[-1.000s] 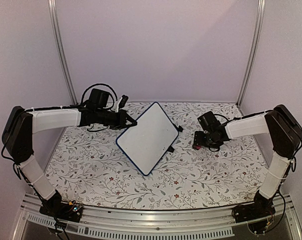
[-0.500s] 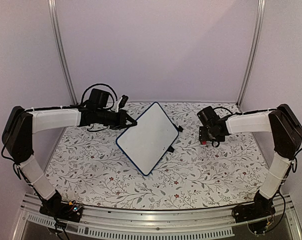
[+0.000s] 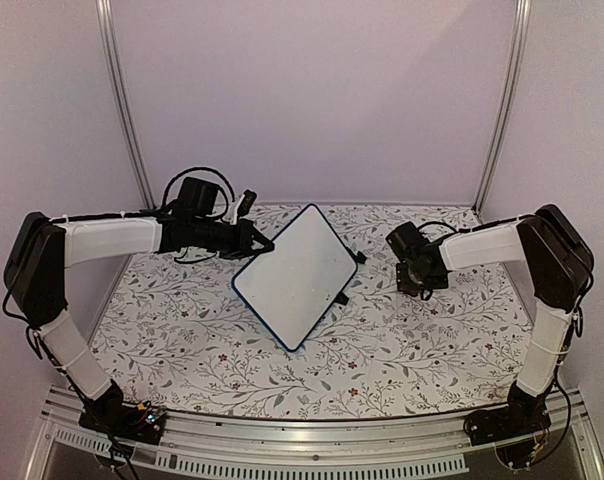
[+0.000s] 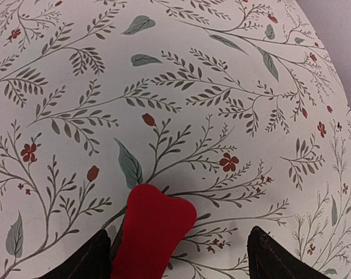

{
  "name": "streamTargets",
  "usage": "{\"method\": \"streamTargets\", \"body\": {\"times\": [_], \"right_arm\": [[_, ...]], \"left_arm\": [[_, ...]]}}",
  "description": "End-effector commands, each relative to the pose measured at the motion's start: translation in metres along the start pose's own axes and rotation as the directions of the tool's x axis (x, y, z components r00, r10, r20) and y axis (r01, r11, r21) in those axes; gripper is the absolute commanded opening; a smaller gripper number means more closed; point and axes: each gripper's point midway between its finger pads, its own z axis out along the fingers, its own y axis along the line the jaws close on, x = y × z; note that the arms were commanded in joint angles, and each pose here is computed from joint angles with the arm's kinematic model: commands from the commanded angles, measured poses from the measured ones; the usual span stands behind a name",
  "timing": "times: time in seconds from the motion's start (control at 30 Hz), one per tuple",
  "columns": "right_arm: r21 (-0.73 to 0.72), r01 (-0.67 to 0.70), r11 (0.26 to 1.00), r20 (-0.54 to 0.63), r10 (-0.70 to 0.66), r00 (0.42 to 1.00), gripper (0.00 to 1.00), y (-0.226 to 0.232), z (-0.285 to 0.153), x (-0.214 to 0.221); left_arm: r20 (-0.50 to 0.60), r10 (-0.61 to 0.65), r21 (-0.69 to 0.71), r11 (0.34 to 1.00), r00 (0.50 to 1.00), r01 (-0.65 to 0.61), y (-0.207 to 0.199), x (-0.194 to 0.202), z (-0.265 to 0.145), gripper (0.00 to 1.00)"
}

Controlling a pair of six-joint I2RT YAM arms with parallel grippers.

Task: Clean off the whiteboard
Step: Adjust the whiteboard at the center of the board.

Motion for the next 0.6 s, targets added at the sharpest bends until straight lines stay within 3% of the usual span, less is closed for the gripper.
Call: {"method": "streamTargets", "body": {"times": [0.0, 0.2, 0.4, 0.47, 0.57], "right_arm": [[0.037, -0.038, 0.999, 0.098, 0.034, 0.995, 0.8, -0.013, -0.025, -0.036], [0.023, -0.077, 0.997, 0.206, 0.071, 0.976, 0.81, -0.023, -0.059, -0.079], [-0.019, -0.076, 0.997, 0.191, 0.078, 0.978, 0.81, -0.017, -0.055, -0.07], [-0.111, -0.061, 0.992, 0.181, 0.08, 0.98, 0.81, 0.002, -0.052, -0.069], [-0.295, 0.07, 0.953, 0.177, -0.018, 0.984, 0.8, 0.044, -0.056, -0.07]], "left_arm": [[0.003, 0.005, 0.03, 1.0, 1.0, -0.005, -0.008, -0.001, -0.002, 0.0], [0.005, 0.007, 0.03, 1.0, 1.0, -0.007, -0.008, -0.002, -0.003, 0.0], [0.004, 0.007, 0.03, 1.0, 1.0, -0.007, -0.008, -0.002, -0.002, 0.0], [0.004, 0.005, 0.031, 1.0, 1.0, -0.005, -0.008, -0.002, -0.002, 0.0], [0.001, 0.003, 0.03, 1.0, 1.0, -0.004, -0.007, -0.001, -0.002, 0.0]]}}
